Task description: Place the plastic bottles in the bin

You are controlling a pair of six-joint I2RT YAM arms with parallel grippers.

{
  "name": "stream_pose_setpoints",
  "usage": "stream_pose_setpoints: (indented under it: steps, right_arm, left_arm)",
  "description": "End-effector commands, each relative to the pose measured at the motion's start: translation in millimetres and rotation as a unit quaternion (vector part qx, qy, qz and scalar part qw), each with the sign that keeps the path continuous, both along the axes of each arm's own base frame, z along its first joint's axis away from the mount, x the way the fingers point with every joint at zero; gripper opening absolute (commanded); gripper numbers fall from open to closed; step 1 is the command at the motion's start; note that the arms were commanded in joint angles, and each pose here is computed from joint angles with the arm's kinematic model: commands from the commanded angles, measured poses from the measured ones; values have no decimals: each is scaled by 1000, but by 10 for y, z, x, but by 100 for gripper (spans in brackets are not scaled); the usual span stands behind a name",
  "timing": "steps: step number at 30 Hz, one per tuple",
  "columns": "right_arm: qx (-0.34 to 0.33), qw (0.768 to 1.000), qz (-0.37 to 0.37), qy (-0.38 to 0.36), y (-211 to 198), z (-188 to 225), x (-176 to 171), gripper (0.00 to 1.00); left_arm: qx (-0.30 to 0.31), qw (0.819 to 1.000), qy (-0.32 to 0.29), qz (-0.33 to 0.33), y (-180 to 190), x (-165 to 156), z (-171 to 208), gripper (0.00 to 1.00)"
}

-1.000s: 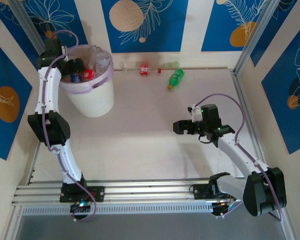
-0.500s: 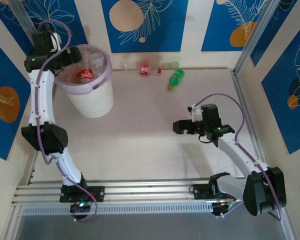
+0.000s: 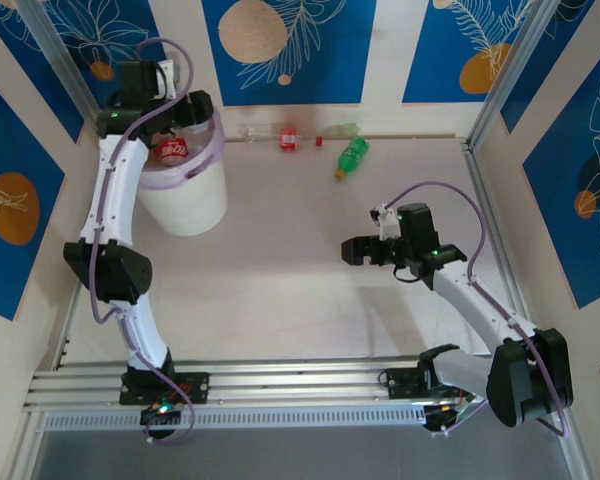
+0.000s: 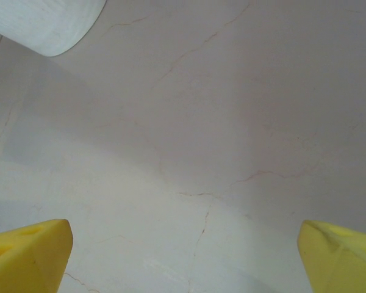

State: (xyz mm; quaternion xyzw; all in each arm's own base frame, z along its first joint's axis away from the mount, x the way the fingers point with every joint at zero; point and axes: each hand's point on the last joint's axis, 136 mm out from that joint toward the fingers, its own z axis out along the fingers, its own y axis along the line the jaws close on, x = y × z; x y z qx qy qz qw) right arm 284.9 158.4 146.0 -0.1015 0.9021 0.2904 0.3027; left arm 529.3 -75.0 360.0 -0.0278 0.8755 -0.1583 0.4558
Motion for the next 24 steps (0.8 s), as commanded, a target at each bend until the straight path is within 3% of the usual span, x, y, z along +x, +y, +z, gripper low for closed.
stream_pose_setpoints:
  steps: [1, 4, 8, 13, 16, 24]
  right_arm:
    - [-3, 1000, 1, 5, 8, 36, -14, 95]
    - [-4, 1000, 0, 5, 2, 28, -28, 95]
    - [-4, 1000, -1, 8, 7, 9, -33, 95]
    - [-4, 1000, 1, 10, 24, 3, -26, 95]
    - [-5, 1000, 0, 9, 17, 22, -32, 95]
    - [-3, 1000, -15, -14, -28, 217, 5, 95]
  left_arm:
    - [48, 998, 8, 30, 205, 76, -116, 80]
    - [111, 991, 34, 70, 443, 85, -326, 78]
    - [148, 983, 37, 102, 626, 71, -430, 73]
    - [129, 985, 48, 105, 655, 127, -556, 72]
    - [116, 987, 54, 99, 613, 150, -610, 77]
    - [94, 991, 3, 92, 556, 29, -94, 86]
